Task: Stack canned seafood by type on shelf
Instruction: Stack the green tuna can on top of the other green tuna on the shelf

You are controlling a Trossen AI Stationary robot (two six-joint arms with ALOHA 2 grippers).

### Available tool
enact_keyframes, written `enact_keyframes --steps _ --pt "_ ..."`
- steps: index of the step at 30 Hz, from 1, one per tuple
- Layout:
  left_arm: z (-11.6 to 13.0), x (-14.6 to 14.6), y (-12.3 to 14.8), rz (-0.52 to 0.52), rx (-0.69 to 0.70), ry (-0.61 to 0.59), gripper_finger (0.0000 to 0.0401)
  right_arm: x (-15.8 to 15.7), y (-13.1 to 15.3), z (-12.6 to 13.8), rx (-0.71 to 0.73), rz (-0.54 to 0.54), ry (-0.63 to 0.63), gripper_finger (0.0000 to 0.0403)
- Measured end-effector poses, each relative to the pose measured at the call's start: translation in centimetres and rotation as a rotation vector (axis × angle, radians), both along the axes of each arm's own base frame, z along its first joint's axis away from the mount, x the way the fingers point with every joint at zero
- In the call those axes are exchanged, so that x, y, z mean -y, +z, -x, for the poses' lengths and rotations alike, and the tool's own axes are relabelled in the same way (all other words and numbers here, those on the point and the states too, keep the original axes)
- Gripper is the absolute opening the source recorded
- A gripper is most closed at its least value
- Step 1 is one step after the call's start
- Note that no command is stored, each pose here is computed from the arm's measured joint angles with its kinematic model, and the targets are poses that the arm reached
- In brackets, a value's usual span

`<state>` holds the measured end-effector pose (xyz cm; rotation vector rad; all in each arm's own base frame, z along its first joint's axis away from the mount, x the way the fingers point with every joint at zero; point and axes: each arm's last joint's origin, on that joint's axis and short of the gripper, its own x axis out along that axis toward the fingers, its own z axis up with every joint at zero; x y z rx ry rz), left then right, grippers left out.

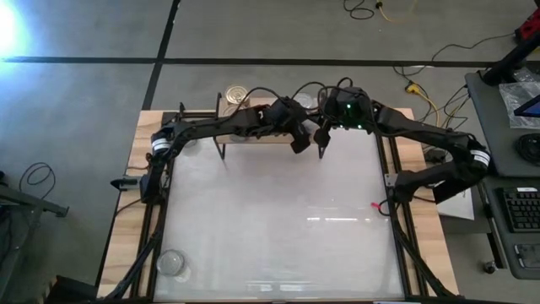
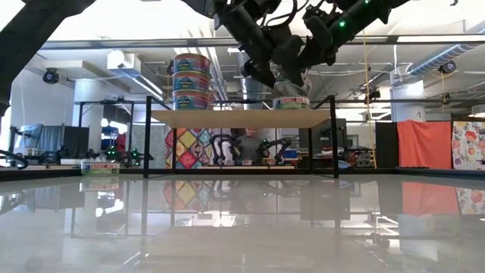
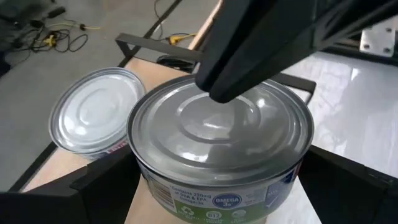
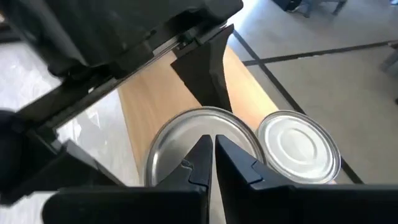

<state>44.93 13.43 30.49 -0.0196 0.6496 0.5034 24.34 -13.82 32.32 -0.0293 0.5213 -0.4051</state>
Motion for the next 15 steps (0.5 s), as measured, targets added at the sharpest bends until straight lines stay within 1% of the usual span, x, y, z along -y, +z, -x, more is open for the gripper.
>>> enact_keyframes --steps 4,9,15 --pt "0.1 -0.1 -0.1 0.018 -0.015 -0.035 0.0375 0.2 -0.5 -0.3 -0.025 0.016 0.015 0.0013" --pt "0.2 -0.3 -0.1 0.012 -0.019 -0.041 0.0377 0.6 -1.5 -1.0 -0.061 0.006 0.022 0.0013" --pt "0.1 -0.4 -0.7 0.006 -0.047 -0.046 0.0396 1.1 -2.6 -1.8 -0.092 -0.01 0.028 0.0013"
